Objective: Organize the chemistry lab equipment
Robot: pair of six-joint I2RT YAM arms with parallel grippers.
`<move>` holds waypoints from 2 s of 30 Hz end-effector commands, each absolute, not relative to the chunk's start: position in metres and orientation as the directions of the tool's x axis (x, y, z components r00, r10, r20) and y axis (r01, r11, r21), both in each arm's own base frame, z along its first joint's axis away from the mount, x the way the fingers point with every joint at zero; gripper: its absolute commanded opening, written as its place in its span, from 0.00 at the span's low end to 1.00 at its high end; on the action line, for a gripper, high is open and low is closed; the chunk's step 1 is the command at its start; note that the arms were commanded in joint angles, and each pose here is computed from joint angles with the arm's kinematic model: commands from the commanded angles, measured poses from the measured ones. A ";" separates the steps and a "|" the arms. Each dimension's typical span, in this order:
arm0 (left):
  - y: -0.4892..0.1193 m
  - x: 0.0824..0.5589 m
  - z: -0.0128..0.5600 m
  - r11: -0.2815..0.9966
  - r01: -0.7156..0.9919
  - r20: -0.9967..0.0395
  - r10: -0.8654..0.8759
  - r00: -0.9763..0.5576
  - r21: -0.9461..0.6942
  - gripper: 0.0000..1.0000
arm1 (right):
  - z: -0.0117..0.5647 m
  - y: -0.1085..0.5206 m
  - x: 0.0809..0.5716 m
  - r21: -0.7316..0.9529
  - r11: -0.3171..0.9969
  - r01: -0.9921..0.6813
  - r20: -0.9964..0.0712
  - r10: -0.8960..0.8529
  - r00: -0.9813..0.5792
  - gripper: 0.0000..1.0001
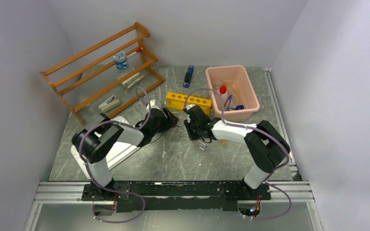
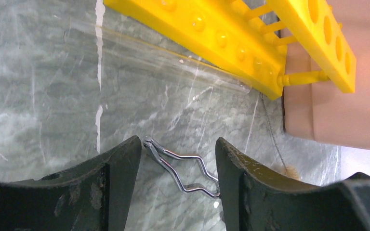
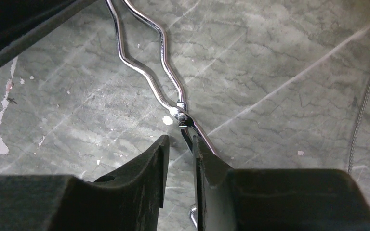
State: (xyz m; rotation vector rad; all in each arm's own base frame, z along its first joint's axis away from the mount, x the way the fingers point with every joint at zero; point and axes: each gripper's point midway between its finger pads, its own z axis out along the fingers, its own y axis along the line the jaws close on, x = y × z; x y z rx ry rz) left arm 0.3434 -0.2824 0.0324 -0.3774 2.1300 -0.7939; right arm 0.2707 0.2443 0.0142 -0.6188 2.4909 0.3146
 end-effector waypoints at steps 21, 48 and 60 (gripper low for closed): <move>-0.265 0.332 -0.011 0.822 0.062 -0.630 -0.382 -0.676 -0.566 0.05 | 0.006 0.247 0.257 0.146 0.830 -0.539 -0.495 -0.411 -0.766 0.29; -0.265 0.319 0.133 0.845 0.356 -0.789 -0.118 -0.603 -0.398 0.05 | 0.069 0.305 0.238 0.393 0.637 -0.663 -0.654 -0.313 -0.689 0.68; -0.262 0.316 0.147 0.843 0.359 -0.791 -0.119 -0.600 -0.400 0.05 | 0.053 0.325 0.229 0.403 0.674 -0.619 -0.672 -0.242 -0.700 0.23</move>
